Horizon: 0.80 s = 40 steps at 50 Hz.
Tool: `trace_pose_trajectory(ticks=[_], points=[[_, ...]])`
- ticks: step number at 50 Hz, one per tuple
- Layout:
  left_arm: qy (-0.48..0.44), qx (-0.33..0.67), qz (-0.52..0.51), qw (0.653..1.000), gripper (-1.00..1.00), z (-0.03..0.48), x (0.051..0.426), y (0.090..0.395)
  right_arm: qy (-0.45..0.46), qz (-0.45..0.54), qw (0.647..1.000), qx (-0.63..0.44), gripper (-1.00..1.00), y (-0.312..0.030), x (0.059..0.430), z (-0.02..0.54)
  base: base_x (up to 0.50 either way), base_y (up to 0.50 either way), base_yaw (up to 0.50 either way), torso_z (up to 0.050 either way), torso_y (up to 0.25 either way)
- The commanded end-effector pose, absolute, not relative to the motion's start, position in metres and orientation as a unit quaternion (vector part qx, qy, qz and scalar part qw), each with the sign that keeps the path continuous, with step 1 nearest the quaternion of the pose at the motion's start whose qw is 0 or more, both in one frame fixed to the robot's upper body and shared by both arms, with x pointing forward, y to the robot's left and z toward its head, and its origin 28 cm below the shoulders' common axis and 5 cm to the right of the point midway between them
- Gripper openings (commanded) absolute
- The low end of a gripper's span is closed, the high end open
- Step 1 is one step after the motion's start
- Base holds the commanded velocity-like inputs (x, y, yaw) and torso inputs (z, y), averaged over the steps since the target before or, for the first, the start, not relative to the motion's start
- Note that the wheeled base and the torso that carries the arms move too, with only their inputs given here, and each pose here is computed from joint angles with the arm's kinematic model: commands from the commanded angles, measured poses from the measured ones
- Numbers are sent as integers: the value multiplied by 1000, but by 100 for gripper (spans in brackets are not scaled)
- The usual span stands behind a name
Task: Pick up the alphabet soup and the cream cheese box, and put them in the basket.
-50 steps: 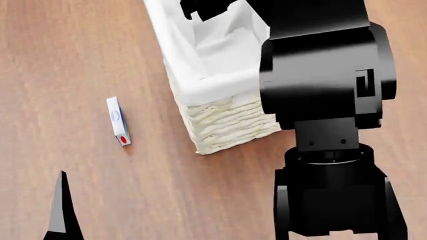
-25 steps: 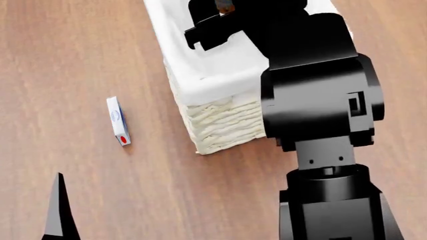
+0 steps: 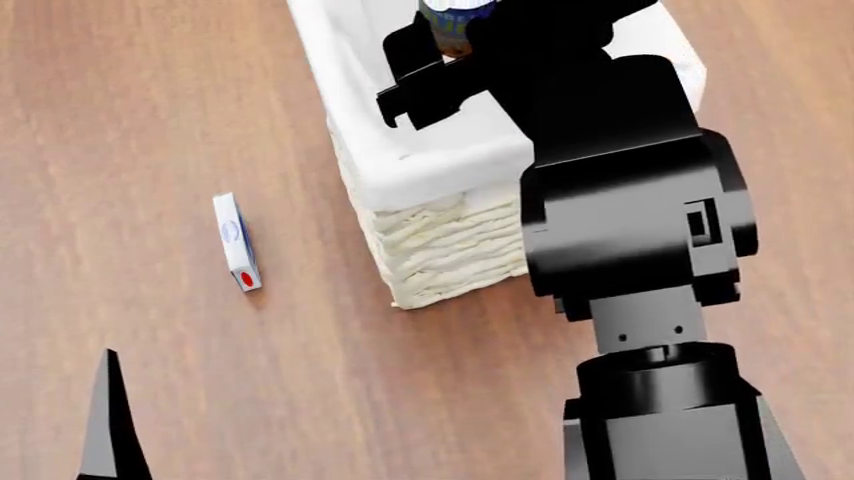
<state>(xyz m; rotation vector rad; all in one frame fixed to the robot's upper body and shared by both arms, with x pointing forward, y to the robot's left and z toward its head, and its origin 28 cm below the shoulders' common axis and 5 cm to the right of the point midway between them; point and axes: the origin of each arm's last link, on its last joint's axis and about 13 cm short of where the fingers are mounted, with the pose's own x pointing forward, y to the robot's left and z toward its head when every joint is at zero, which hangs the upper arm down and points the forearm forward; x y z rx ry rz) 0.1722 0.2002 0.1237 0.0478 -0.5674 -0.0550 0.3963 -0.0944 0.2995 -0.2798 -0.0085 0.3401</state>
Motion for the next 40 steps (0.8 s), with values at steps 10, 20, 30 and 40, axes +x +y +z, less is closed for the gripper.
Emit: trace_pose_trajectory(ticks=[10, 20, 30, 40], points=[[-281, 21, -28, 959, 100, 124, 169, 201, -18, 166, 973, -162, -100, -93, 394, 308, 0, 0, 0, 0, 1], [-281, 24, -27, 959, 100, 124, 169, 200, -17, 162, 973, -161, 100, -94, 396, 306, 0, 0, 0, 0, 1], [-280, 22, -28, 959, 100, 123, 169, 201, -19, 161, 973, -165, 100, -93, 396, 307, 0, 0, 0, 0, 0], [-280, 23, -26, 959, 100, 124, 169, 201, -23, 164, 972, -165, 100, -92, 395, 307, 0, 0, 0, 0, 0]])
